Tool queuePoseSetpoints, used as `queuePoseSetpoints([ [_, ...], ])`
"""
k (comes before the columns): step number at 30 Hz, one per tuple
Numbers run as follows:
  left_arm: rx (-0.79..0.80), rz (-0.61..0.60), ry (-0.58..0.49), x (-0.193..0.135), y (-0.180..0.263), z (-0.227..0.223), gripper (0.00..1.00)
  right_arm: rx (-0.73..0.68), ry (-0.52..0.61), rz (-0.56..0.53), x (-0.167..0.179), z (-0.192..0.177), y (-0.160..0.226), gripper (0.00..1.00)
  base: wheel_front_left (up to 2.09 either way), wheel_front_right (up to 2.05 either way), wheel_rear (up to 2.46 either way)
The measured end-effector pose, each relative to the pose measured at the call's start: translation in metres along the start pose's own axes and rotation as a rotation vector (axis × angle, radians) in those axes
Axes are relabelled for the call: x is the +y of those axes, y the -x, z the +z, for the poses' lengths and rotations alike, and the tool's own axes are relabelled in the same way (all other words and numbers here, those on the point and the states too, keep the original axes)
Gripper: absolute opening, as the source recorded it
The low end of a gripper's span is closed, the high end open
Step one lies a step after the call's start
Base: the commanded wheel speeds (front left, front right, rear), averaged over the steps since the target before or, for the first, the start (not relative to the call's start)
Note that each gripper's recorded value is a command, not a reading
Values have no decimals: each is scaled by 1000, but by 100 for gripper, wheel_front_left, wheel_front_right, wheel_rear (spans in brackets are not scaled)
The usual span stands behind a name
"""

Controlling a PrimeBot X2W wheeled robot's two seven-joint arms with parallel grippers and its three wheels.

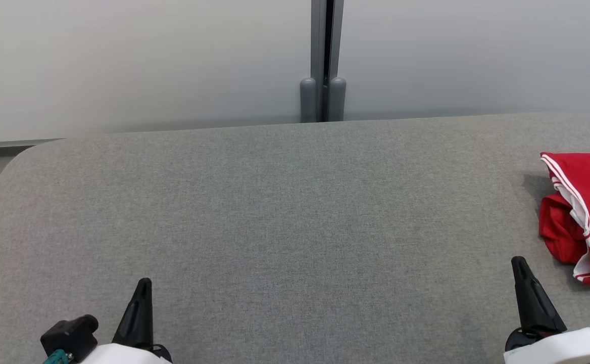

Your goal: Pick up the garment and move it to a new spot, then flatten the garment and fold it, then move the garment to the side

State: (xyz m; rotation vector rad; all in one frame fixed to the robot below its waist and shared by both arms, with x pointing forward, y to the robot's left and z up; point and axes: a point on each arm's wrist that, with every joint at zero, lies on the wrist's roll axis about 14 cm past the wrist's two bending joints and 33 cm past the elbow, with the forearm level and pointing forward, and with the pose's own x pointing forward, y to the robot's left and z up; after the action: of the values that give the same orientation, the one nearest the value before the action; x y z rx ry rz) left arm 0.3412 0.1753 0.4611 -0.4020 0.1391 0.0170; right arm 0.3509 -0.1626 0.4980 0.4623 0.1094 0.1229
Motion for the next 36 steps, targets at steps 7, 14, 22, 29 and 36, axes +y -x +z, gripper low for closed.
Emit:
queuePoseSetpoints([
  [7,10,14,117,4,-4,1,0,-13,-111,-4,-3,2,-3,0,0,0,0],
  [14,10,21,222,6,-8,5,0,-23,-215,-8,-6,4,-7,0,0,0,0],
  [22,12,26,341,7,-12,8,0,-34,-325,-13,-9,5,-10,0,0,0,0],
  [29,3,19,434,7,-16,13,0,-49,-412,-15,-11,8,-13,0,0,0,0],
  [36,-1,18,536,8,-20,17,0,-61,-505,-15,-13,11,-16,0,0,0,0],
])
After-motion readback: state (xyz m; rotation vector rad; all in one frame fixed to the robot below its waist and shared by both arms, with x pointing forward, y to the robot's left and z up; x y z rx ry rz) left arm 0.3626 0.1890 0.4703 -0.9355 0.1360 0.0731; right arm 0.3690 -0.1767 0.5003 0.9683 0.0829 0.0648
